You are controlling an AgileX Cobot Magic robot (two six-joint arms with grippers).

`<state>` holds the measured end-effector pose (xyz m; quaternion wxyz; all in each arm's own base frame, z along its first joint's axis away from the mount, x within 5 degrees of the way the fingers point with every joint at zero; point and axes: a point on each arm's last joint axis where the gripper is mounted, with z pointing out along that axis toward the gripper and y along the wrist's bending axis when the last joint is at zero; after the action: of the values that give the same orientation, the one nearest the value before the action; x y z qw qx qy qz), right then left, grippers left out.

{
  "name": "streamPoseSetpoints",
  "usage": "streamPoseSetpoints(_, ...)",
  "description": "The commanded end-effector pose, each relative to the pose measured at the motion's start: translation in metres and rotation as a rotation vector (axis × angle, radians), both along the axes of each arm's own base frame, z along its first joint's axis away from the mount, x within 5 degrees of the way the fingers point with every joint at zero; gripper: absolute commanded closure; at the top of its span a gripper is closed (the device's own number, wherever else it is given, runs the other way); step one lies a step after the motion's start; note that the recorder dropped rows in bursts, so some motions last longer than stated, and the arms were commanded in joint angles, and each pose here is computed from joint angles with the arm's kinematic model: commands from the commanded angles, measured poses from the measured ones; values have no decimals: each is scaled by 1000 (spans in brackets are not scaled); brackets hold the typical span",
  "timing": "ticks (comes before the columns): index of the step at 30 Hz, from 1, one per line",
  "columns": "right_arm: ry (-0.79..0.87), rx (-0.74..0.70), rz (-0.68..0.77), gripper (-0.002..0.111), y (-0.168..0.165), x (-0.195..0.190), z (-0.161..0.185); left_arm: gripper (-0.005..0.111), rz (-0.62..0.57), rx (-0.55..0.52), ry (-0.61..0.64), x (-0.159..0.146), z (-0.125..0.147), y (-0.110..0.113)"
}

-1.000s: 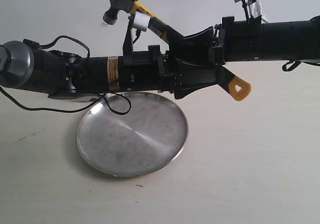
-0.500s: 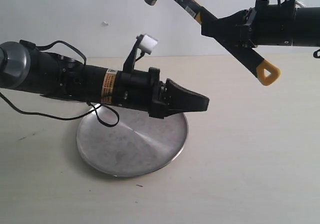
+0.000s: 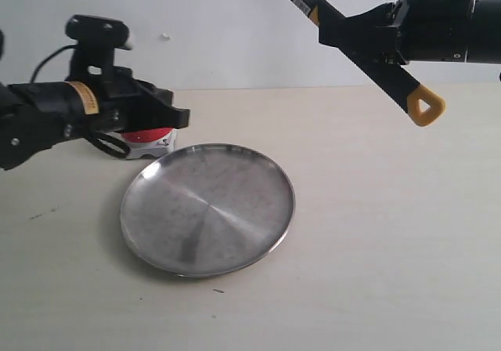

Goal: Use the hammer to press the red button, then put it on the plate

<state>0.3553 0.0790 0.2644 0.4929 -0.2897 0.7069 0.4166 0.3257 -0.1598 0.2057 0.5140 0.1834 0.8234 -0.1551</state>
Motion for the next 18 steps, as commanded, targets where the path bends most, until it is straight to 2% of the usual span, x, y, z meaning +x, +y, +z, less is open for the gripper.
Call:
streamPoseSetpoints(1, -44, 71, 11, 108, -1, -2, 18, 107, 135, -5, -128, -23, 19, 33)
streamPoseSetpoints(5, -44, 71, 11, 108, -1, -2, 18, 107, 265, 26, -250, -58, 22, 64)
streamPoseSetpoints(7, -44, 71, 11, 108, -1, -2, 18, 107, 300, 50, -266, -77, 19, 75)
streamPoseSetpoints(11, -40, 70, 23, 108, 1, -3, 17, 107, 290, 58, -258, -114, 20, 91)
streamPoseSetpoints(18, -24, 55, 56, 108, 2, -6, 16, 107, 301, -25, -277, -170, 13, 114)
